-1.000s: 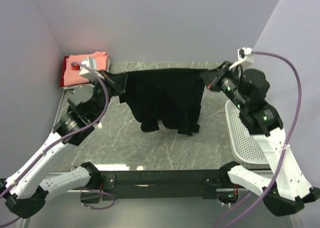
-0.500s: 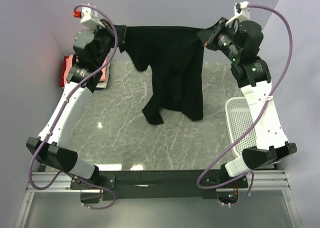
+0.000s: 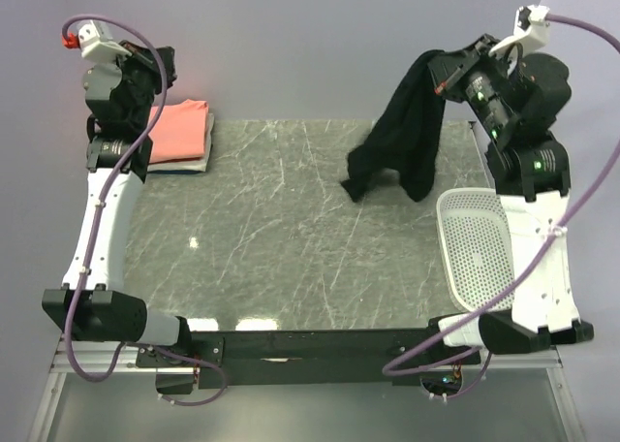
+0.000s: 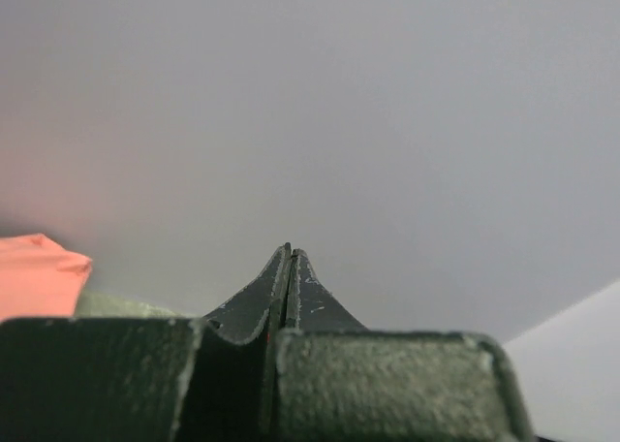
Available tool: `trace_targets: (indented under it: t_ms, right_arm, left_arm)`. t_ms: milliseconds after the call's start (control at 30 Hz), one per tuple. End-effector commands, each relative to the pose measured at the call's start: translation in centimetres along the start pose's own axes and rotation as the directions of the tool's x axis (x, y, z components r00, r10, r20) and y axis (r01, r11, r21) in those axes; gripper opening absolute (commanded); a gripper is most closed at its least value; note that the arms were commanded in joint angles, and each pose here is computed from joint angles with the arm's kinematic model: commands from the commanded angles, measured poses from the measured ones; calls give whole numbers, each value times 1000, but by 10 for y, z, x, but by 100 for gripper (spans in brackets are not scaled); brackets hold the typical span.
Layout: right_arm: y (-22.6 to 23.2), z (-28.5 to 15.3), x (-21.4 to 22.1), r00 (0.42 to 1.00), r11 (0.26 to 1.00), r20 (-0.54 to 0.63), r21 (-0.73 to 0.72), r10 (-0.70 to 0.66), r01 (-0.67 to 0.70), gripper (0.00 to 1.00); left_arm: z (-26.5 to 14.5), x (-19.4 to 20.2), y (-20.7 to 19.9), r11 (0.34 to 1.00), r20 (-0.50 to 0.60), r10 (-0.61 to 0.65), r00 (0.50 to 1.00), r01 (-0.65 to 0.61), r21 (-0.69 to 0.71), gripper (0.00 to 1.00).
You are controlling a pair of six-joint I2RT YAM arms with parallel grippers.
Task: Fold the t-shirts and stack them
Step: Flatten the tshirt out
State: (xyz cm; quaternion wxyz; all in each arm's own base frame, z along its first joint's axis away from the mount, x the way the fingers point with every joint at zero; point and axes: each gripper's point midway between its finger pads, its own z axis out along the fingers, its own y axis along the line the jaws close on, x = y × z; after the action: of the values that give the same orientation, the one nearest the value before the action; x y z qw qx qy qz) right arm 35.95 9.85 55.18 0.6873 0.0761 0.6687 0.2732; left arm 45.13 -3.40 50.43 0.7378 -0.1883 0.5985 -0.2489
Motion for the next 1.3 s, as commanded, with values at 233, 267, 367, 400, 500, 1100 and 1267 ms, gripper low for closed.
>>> trace_targets:
  t_ms: [233, 267, 367, 400, 500, 1100, 1267]
  right_arm:
    - [28, 18, 129, 971, 998, -234, -31, 39, -47, 0]
    - [40, 21, 152, 959, 996, -274, -31, 72, -83, 0]
    - [63, 41, 239, 905, 993, -420, -47, 75, -105, 0]
    - [66, 54, 279, 871, 997, -488, -29, 55, -78, 0]
    - [87, 67, 351, 784, 998, -620, -53, -9, -31, 21]
    - [-122, -51, 366, 821, 946, -544, 323, 174, 14, 69]
    - [-157, -78, 383, 807, 922, -556, 385, 198, 39, 68]
  left_arm:
    - [-59, 82, -31, 941, -267, -175, 948, 241, 237, 1]
    - [-66, 105, -18, 946, -305, -182, 935, 251, 204, 1]
    - [-89, 127, -3, 957, -342, -183, 922, 247, 152, 2]
    - [-98, 126, -3, 959, -341, -182, 922, 244, 147, 3]
    - [-117, 137, 13, 971, -352, -175, 920, 221, 95, 17]
    - [-200, 342, 41, 998, -687, -53, 725, 27, -49, 33]
    - [-211, 391, 44, 994, -752, 30, 659, -100, -48, 34]
